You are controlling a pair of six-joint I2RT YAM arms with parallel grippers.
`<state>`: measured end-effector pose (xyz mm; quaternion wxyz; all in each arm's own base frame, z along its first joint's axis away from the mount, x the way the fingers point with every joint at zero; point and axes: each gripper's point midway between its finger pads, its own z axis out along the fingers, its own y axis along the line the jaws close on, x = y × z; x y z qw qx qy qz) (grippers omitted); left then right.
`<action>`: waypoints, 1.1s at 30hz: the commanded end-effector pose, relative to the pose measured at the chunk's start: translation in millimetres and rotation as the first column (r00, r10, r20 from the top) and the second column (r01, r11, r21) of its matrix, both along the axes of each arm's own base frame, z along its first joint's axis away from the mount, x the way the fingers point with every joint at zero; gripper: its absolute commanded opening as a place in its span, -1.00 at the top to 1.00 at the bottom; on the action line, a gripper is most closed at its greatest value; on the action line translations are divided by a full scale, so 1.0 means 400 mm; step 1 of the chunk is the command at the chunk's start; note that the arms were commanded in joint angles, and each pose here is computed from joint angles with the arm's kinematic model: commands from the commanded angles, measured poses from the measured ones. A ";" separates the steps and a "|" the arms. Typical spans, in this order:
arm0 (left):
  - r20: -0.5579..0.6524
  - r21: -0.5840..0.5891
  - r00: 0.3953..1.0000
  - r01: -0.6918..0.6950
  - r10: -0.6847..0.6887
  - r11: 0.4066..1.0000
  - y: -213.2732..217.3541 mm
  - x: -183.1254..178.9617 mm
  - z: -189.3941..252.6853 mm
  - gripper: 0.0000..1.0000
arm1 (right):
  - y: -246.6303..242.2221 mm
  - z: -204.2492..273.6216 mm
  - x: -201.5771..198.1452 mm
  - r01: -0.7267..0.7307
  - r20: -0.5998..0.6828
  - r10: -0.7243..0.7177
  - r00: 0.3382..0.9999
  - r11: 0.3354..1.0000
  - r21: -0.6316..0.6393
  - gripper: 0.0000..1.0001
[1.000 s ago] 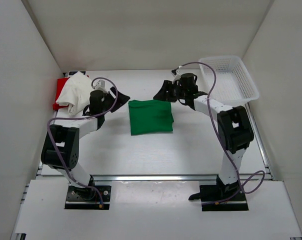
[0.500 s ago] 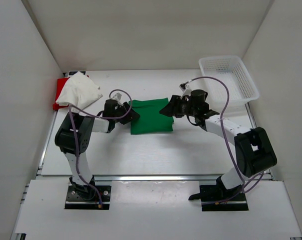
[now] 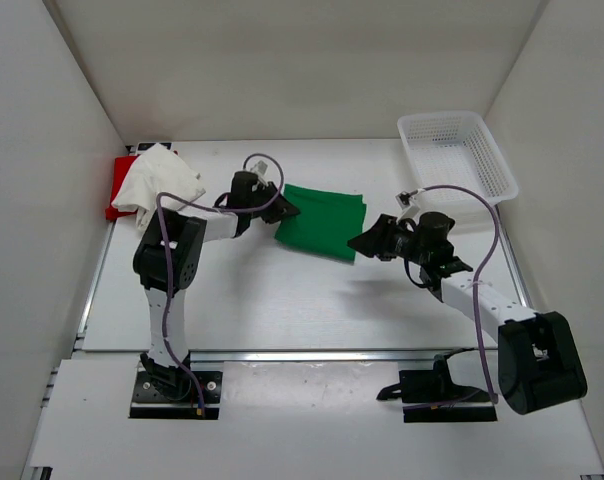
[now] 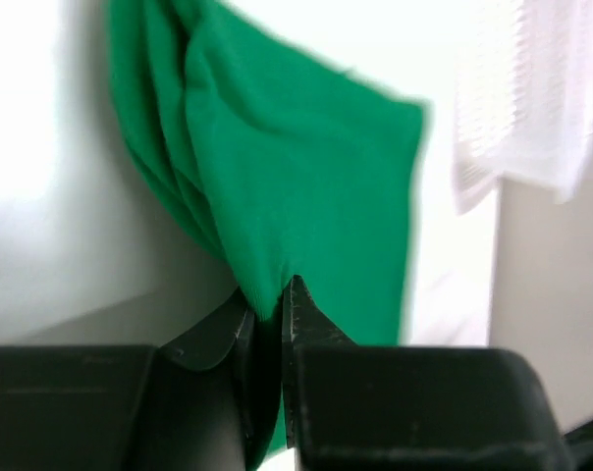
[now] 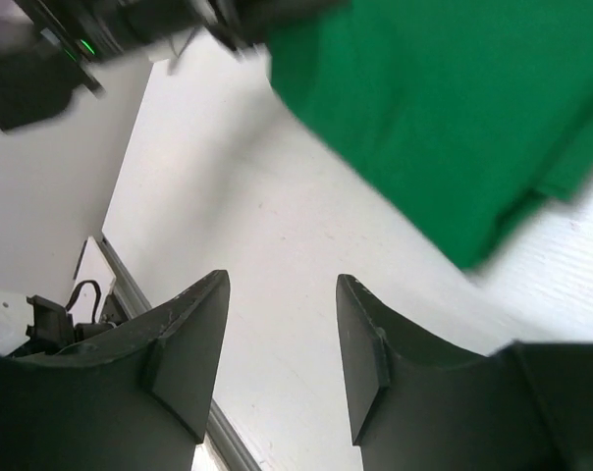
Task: Fold and stack the t-shirts
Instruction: Put the neatly folded tshirt into the corner of the board with the left arm
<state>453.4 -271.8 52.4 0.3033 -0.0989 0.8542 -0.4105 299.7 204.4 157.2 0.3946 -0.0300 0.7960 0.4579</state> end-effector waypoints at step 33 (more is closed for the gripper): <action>0.284 0.131 0.562 -0.825 0.777 0.549 0.931 -0.163 0.303 -0.97 | 0.084 -0.185 -0.213 -0.217 -0.107 0.209 0.972 0.974 -0.070 -0.98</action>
